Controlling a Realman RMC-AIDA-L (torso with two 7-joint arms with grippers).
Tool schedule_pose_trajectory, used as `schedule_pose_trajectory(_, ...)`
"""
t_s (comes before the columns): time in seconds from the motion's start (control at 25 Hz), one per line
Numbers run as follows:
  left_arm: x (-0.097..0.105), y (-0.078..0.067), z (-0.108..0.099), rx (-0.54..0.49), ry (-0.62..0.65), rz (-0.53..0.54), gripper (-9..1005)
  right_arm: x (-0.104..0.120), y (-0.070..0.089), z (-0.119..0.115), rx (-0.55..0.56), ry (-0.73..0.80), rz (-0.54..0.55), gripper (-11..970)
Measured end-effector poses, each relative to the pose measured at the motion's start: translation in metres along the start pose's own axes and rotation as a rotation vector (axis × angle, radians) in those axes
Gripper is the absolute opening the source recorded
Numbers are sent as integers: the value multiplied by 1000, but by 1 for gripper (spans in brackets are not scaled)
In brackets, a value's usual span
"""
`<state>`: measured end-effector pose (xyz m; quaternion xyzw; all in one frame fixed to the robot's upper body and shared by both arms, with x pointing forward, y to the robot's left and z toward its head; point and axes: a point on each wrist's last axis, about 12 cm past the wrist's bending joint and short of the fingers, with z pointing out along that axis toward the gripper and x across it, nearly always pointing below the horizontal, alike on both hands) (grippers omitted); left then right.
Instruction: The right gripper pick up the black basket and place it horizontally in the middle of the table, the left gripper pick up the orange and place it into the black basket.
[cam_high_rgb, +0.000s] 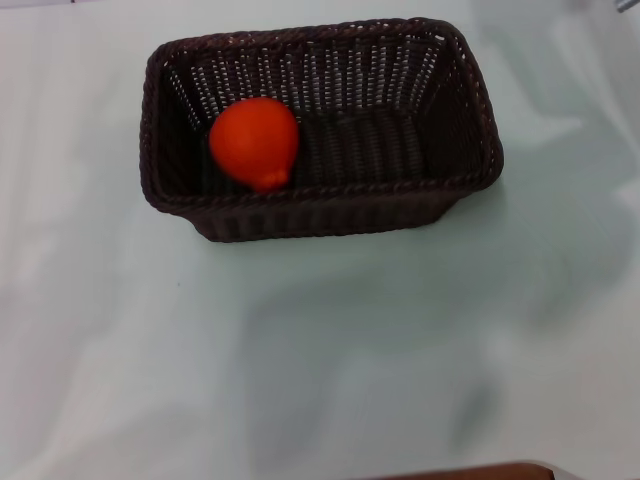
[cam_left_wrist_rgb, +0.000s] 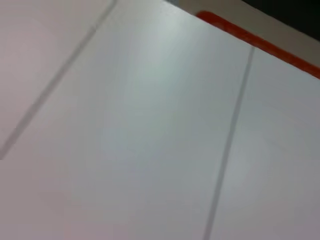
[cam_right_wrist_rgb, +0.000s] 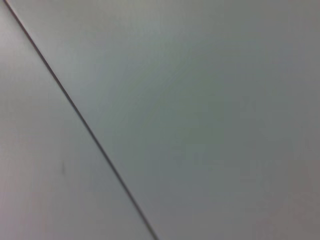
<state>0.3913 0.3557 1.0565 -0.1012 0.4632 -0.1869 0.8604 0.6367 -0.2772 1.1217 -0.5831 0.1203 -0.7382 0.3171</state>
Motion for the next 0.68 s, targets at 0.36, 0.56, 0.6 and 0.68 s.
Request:
schedule_pose_trajectory(0.36, -15, 9, -18, -93, -42, 61, 900, 4, -8, -3, 60, 57, -432, 760)
schedule_pose_trajectory(0.56, -16, 10, -21, -103, -37, 79, 900, -3, -12, -9, 61, 80, -642, 760)
schedule_pose_trajectory(0.6, -17, 10, -22, -104, -36, 80, 900, -4, -11, -10, 53, 82, -651, 760)
schedule_pose_trajectory(0.68, -17, 11, -22, -107, -35, 82, 900, -4, -10, -11, 39, 85, -648, 760)
